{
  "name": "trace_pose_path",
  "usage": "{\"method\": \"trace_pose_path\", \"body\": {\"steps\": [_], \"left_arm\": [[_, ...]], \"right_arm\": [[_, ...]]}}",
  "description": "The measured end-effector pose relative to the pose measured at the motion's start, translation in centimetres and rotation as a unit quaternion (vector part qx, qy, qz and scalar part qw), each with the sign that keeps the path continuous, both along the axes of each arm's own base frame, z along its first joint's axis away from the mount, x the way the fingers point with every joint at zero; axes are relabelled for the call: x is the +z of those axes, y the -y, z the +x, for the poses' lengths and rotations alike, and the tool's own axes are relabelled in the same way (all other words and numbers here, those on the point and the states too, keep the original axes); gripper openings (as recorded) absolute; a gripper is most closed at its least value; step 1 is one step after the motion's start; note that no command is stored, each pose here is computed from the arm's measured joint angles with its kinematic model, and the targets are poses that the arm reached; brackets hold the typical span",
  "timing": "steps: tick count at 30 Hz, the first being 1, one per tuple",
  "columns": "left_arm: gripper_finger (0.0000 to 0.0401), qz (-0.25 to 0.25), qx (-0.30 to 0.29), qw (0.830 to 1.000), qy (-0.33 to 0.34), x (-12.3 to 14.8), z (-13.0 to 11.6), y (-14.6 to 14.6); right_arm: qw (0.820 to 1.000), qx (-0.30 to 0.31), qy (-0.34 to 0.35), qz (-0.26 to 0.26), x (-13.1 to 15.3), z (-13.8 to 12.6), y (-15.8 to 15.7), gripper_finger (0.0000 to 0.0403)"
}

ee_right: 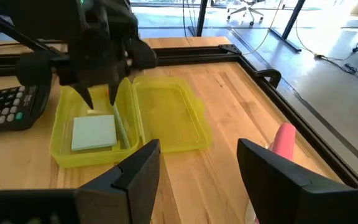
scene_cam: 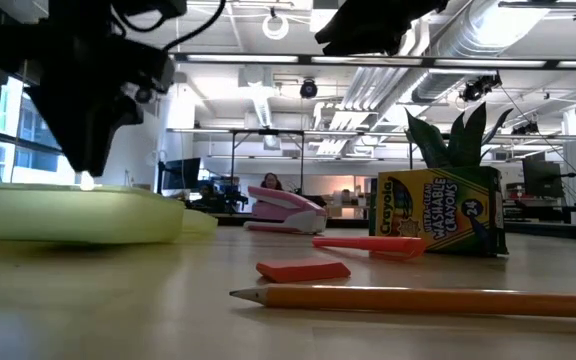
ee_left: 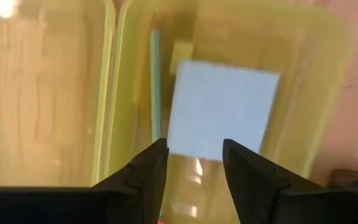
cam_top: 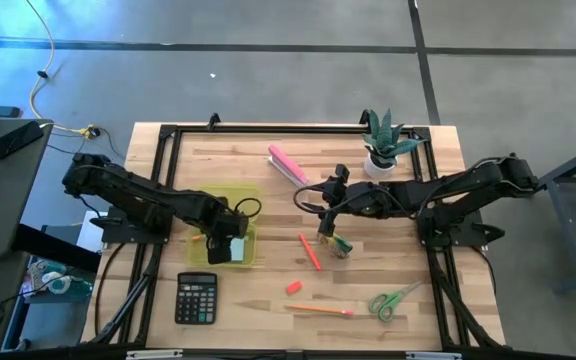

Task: Pack school essentials
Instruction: Put the orange pen into the yellow supply box

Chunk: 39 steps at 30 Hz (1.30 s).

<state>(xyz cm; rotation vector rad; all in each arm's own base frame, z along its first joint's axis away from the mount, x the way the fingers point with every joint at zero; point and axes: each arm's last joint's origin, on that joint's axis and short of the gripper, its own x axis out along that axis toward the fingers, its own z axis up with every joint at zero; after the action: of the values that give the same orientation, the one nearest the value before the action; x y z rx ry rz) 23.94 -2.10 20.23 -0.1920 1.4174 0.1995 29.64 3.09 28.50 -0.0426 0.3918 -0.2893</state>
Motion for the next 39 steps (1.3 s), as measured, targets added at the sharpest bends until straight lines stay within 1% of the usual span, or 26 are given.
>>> {"method": "trace_pose_path", "body": {"steps": [3,6,11,14,17,20,25,29,32,36,39], "left_arm": [[0.0143,0.001,-0.017,0.999,0.028,1.5,-0.3,0.0],[0.0137,0.005,-0.016,0.998,0.066,3.1,-1.2,-0.3],[0.0129,0.051,0.011,0.988,0.145,5.7,-3.2,-1.1],[0.0129,0.077,0.025,0.976,0.204,6.3,-4.2,-1.4],[0.0129,0.106,0.024,0.953,0.284,6.0,-4.6,-1.6],[0.0129,0.107,0.018,0.931,0.349,5.3,-4.7,-1.6],[0.0129,0.107,0.018,0.913,0.394,4.6,-4.9,-1.8],[0.0129,0.116,0.01,0.9,0.42,4.7,-4.6,-1.8],[0.0129,0.126,-0.002,0.887,0.445,5.0,-4.2,-1.7],[0.0129,0.14,-0.018,0.871,0.471,5.6,-3.9,-1.7],[0.0129,0.149,-0.027,0.864,0.48,5.8,-3.8,-1.7]], "right_arm": [[1.0,-0.004,-0.002,0.009,-0.1,0.0,0.0,0.0204],[1.0,0.0,-0.007,0.009,-0.2,-0.1,0.0,0.0204],[0.999,0.021,-0.018,0.019,-0.4,-0.2,-0.7,0.0204],[0.999,0.032,-0.02,0.012,-0.4,-0.3,-1.2,0.0204],[0.999,0.04,-0.022,-0.002,-0.4,-0.4,-1.6,0.0204],[0.999,0.041,-0.024,-0.005,-0.2,-0.3,-1.7,0.0204],[0.999,0.03,-0.043,0.0,1.9,-0.2,-1.3,0.0204],[0.997,0.014,-0.068,0.04,3.3,-0.2,-1.2,0.0204],[0.991,0.008,-0.103,0.086,2.6,0.0,-1.5,0.0204],[0.973,-0.002,-0.154,0.17,0.7,0.4,-2.2,0.0204],[0.954,-0.016,-0.189,0.233,-0.7,0.7,-2.7,0.0204]]}}
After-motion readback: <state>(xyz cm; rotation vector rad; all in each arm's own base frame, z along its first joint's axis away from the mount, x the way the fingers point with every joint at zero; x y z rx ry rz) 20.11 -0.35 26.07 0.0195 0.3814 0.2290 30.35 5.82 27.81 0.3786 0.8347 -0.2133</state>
